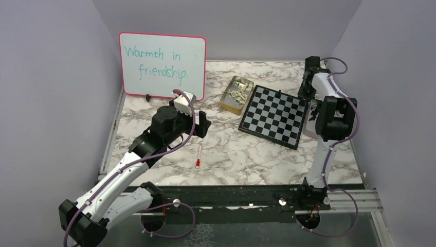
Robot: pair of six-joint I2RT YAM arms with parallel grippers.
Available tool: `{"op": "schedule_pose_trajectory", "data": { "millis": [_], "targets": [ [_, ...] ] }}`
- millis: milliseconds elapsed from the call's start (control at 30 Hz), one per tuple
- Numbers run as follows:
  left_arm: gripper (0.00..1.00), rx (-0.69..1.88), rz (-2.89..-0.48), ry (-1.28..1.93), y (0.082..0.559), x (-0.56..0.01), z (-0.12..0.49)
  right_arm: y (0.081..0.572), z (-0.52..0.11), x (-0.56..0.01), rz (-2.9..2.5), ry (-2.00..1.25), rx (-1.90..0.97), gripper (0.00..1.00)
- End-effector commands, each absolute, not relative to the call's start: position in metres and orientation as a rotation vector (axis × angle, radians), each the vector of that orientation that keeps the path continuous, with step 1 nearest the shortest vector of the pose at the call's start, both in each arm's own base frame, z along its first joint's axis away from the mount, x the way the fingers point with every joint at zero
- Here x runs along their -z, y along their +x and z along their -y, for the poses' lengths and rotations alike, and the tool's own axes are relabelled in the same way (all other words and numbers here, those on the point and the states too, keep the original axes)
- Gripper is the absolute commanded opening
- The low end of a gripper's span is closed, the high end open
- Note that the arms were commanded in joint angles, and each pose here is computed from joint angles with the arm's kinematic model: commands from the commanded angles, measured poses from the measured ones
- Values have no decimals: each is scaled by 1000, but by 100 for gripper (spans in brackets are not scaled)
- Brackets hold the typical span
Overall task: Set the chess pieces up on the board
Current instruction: Place the chess piece on the chessboard.
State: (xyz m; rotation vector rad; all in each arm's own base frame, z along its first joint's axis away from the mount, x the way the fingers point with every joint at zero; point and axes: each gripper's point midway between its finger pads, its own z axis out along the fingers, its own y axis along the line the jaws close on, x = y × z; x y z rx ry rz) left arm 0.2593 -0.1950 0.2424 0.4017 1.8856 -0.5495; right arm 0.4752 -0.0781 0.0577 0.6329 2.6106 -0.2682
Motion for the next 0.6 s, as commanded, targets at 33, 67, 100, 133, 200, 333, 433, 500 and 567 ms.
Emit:
{"op": "schedule_pose_trajectory", "data": {
  "millis": [33,67,100,133,200,333,433,500,567],
  "targets": [
    [99,556,-1869,409,259,-244,197,476,84,-46,-2624,654,300,21],
    [99,555,-1870,408,259,-244,196,477,84,-46,-2622,654,298,21],
    [99,554,-1870,407,259,-244,196,477,84,-46,-2621,655,297,21],
    [99,555,-1868,409,259,-245,196,477,84,-46,-2621,653,297,21],
    [99,556,-1869,409,258,-244,197,477,84,-46,-2622,653,300,21],
    [99,555,-1869,408,259,-244,196,479,84,-46,-2615,652,299,21],
    [99,555,-1869,408,258,-244,196,480,85,-46,-2616,649,307,21],
    [99,556,-1868,409,258,-244,196,480,86,-45,-2616,651,312,21],
    [99,556,-1867,409,258,-245,196,480,87,-45,-2614,648,315,21]
  ]
}}
